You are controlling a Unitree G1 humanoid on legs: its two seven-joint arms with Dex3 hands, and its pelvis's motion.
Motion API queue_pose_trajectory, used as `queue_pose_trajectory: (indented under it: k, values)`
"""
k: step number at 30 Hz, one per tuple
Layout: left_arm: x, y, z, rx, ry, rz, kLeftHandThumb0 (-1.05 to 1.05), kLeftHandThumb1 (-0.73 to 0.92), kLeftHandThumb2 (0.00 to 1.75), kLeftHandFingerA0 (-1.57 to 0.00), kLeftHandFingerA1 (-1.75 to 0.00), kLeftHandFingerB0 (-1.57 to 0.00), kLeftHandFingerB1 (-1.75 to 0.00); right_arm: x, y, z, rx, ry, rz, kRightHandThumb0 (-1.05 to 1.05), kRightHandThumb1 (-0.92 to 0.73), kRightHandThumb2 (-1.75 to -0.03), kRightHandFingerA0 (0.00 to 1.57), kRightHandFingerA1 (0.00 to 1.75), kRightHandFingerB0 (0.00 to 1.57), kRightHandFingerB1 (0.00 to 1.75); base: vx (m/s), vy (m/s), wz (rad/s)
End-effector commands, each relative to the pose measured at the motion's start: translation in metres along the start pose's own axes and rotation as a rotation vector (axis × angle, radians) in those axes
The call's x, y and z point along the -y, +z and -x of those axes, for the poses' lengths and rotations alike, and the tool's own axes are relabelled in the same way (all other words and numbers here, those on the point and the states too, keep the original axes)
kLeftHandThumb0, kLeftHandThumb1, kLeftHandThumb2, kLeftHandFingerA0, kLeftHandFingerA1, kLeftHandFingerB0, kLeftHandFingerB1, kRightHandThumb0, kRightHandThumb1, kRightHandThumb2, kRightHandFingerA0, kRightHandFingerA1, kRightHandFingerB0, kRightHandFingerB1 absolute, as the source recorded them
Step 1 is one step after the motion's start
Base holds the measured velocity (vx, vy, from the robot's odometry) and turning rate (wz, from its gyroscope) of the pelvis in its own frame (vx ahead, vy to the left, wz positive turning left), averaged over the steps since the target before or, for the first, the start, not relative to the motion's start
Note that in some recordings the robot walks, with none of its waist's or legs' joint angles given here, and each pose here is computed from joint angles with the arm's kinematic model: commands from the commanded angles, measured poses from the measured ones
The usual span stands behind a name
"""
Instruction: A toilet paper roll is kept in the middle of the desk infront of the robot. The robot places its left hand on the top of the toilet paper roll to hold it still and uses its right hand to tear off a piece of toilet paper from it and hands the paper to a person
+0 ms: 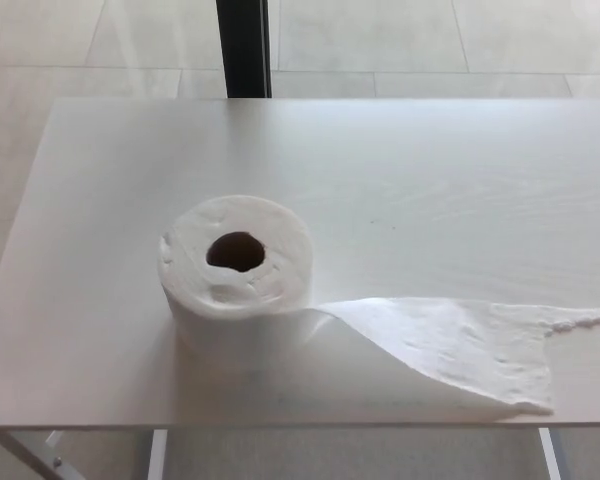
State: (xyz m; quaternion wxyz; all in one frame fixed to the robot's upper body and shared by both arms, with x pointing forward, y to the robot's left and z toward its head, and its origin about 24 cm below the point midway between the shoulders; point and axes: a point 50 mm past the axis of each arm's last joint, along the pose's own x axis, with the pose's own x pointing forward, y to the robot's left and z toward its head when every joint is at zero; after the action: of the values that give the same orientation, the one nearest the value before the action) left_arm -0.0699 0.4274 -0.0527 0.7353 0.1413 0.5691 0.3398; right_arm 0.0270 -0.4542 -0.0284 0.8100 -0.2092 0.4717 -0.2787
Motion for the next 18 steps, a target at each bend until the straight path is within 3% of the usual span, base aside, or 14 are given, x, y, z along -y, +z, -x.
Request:
queue_pose_trajectory:
  k: [1,3,4,5,6,8,9,10,13,14,15,16,17,18]
  values:
    - [-0.009,0.008,0.002,0.121,0.007,0.250,-0.54,0.36,0.54,-0.70,-0.61,-0.59,-0.54,0.012,0.012,0.000,0.081,-0.019,-0.139,-0.63,-0.47,-0.56,0.37,0.59,0.42,0.38,0.00,0.000,0.00]
    - [-0.014,0.008,0.002,0.150,0.057,0.417,-0.57,0.40,0.51,-0.65,-0.59,-0.58,-0.52,0.021,0.015,0.003,0.142,-0.036,-0.219,-0.64,-0.49,-0.56,0.26,0.60,0.37,0.39,0.00,0.000,0.00]
    - [-0.017,0.012,0.002,0.182,0.082,0.516,-0.57,0.39,0.55,-0.64,-0.62,-0.54,-0.55,0.026,0.021,0.003,0.185,-0.052,-0.301,-0.68,-0.48,-0.55,0.60,0.81,0.36,0.41,0.00,0.000,0.00]
    - [-0.021,0.016,0.002,0.227,0.123,0.612,-0.64,0.38,0.58,-0.77,-0.69,-0.56,-0.59,0.032,0.028,0.004,0.222,-0.103,-0.313,-0.74,-0.50,-0.56,0.69,0.73,0.37,0.41,0.00,0.000,0.00]
    - [-0.025,0.026,0.001,0.285,0.185,0.705,-0.72,0.38,0.82,-0.73,-0.73,-0.53,-0.62,0.043,0.043,0.005,0.292,-0.128,-0.370,-0.76,-0.51,-0.58,0.40,0.65,0.31,0.40,0.00,0.000,0.00]
    - [-0.033,0.038,0.001,0.334,0.234,0.755,-0.76,0.56,0.57,-0.64,-0.62,-0.49,-0.55,0.054,0.060,0.007,0.381,-0.145,-0.440,-0.72,-0.41,-0.81,0.26,0.60,0.24,0.47,0.00,0.000,0.00]
    - [-0.039,0.050,0.004,0.410,0.249,0.757,-0.76,0.62,0.59,-0.59,-0.59,-0.44,-0.53,0.060,0.075,0.009,0.441,-0.183,-0.450,-0.71,-0.53,-0.57,0.43,0.55,0.30,0.36,0.00,0.000,0.00]
    - [-0.041,0.055,0.005,0.442,0.249,0.755,-0.82,0.66,0.60,-0.53,-0.56,-0.34,-0.50,0.062,0.081,0.011,0.478,-0.189,-0.453,-0.76,-0.53,-0.57,0.35,0.55,0.28,0.34,0.00,0.000,0.00]
    - [-0.049,0.079,0.012,0.570,0.250,0.766,-0.83,0.68,0.61,-0.48,-0.54,-0.29,-0.49,0.072,0.139,0.024,0.744,-0.176,-0.523,-0.75,-0.52,-0.56,0.63,0.62,0.33,0.36,0.00,0.000,0.00]
    - [-0.071,0.191,0.049,0.886,0.042,0.739,-0.98,0.64,0.59,-0.54,-0.79,-0.31,-0.85,0.071,0.174,0.036,0.902,-0.139,-0.527,-0.74,-0.42,-0.81,0.30,0.56,0.30,0.47,0.00,0.000,0.00]
    - [-0.071,0.191,0.050,0.886,0.042,0.741,-0.98,0.64,0.59,-0.54,-0.79,-0.31,-0.85,0.071,0.175,0.036,0.902,-0.139,-0.529,-0.74,-0.42,-0.81,0.30,0.56,0.30,0.47,0.00,0.000,0.08]
    - [-0.072,0.212,0.063,0.927,0.057,0.694,-0.94,0.48,0.97,-0.59,-0.77,-0.37,-0.78,0.068,0.192,0.044,0.964,-0.121,-0.539,-0.73,-0.53,-0.57,0.35,0.53,0.38,0.43,0.00,0.000,0.00]
    - [-0.068,0.247,0.097,1.075,0.033,0.635,-1.03,0.65,0.62,-0.71,-0.78,-0.67,-0.72,0.062,0.220,0.062,1.091,-0.058,-0.529,-0.69,-0.53,-0.57,0.32,0.52,0.42,0.43,0.00,0.000,0.07]
    - [-0.066,0.262,0.112,1.124,0.016,0.601,-1.05,0.46,0.95,-1.01,-0.64,-0.66,-0.70,0.058,0.234,0.073,1.165,-0.048,-0.495,-0.66,-0.55,-0.57,0.29,0.50,0.40,0.37,0.00,0.000,0.00]
